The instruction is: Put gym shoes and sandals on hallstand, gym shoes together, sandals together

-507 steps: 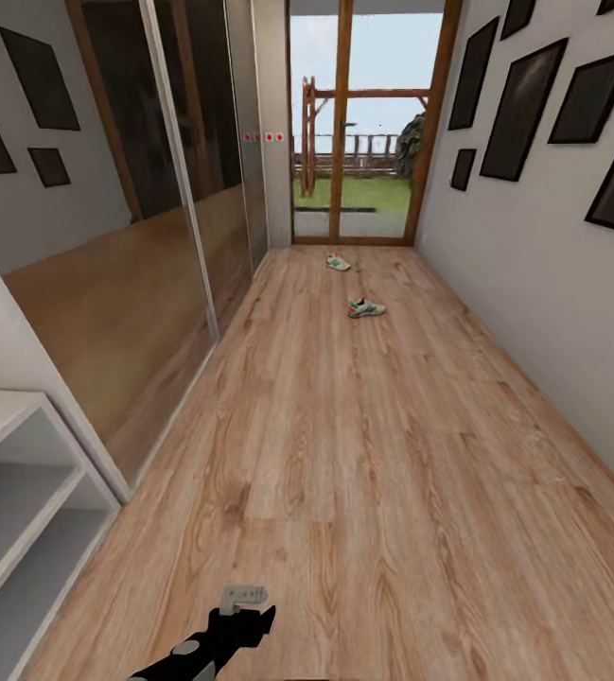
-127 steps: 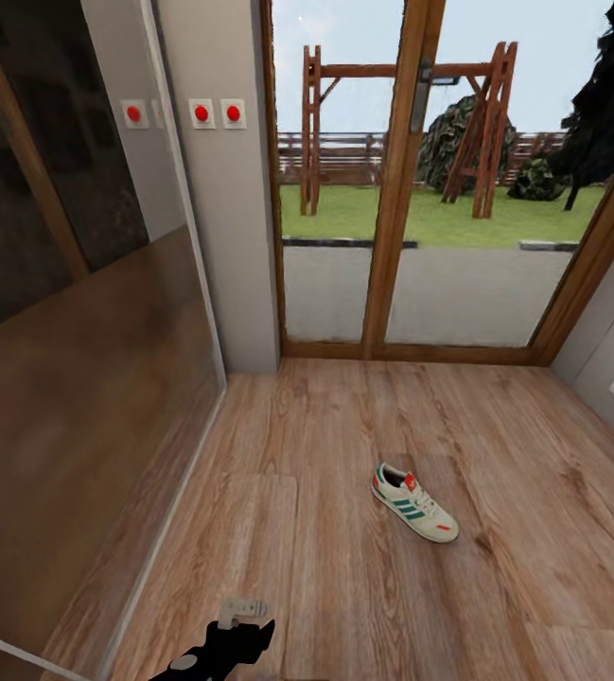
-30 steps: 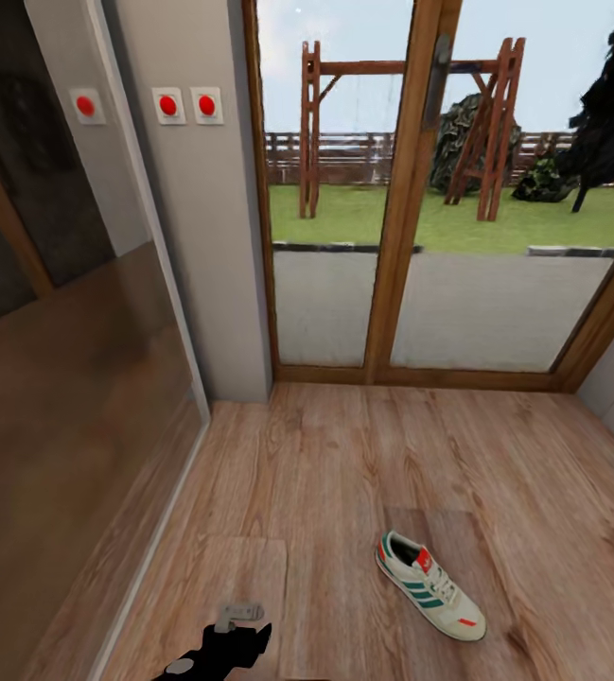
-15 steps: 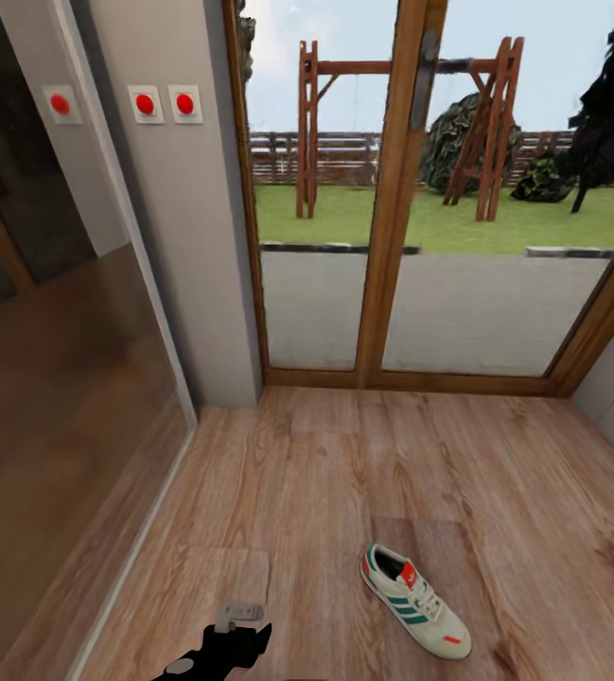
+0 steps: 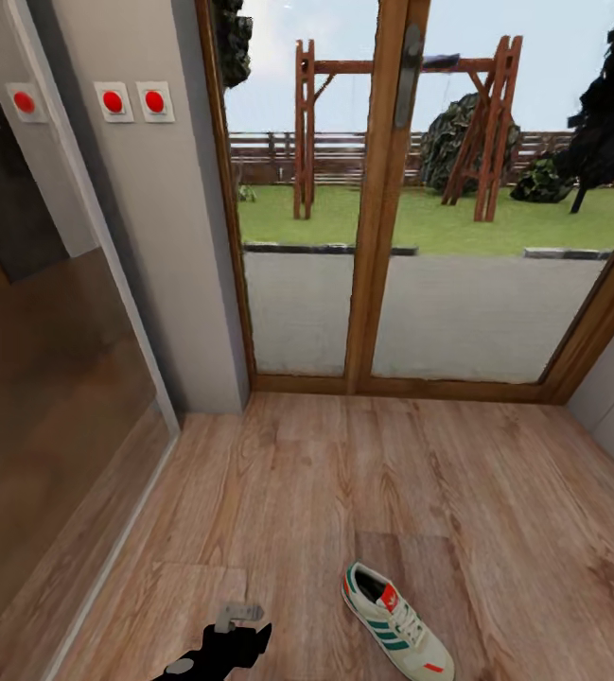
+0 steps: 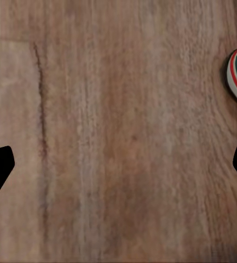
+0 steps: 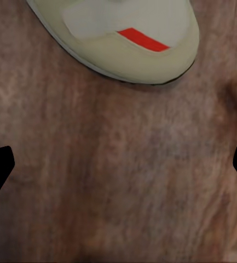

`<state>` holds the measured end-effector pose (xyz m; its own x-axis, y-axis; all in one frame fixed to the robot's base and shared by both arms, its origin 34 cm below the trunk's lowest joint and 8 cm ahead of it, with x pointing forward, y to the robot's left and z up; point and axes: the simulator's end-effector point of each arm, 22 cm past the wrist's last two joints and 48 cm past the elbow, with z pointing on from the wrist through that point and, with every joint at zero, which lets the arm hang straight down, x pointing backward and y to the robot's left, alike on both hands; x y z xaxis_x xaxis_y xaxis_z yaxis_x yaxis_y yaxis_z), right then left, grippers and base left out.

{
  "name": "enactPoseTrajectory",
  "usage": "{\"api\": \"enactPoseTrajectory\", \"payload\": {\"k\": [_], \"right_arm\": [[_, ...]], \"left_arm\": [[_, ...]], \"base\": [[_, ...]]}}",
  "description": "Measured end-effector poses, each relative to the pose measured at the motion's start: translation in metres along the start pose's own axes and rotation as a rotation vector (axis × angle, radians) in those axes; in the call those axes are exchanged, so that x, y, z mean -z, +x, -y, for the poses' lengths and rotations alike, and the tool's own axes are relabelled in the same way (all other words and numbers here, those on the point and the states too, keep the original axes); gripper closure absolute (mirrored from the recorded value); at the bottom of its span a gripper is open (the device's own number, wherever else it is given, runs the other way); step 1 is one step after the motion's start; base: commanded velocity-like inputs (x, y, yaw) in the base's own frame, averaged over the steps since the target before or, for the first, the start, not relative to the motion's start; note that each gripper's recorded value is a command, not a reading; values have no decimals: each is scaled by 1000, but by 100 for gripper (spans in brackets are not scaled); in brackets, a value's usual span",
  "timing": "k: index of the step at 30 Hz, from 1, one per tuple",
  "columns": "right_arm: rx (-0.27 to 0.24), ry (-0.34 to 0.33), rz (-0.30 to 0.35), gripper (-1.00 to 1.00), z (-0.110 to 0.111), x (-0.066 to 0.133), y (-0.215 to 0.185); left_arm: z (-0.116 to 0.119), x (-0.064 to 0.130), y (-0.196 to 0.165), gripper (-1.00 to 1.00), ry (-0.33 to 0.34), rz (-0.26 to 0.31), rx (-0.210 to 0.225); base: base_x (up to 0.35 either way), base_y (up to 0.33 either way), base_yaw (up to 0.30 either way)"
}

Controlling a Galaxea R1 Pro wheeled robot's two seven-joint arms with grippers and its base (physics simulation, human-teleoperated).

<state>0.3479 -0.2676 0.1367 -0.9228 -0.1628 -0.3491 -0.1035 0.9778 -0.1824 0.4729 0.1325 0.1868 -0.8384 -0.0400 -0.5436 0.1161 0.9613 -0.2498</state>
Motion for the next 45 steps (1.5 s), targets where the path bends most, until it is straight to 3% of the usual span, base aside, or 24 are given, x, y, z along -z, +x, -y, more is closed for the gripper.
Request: {"api": "enactPoseTrajectory", "payload": {"k": [35,45], "right_arm": [[0,-3,-3,-100,-1,0,1],[1,-3,-3,-100,-1,0,1]], "left_arm": [[0,0,0,-100,0,0,0],[0,0,0,-100,1,0,-1]], "base": [[-18,-56,0],[171,-171,0]]}}
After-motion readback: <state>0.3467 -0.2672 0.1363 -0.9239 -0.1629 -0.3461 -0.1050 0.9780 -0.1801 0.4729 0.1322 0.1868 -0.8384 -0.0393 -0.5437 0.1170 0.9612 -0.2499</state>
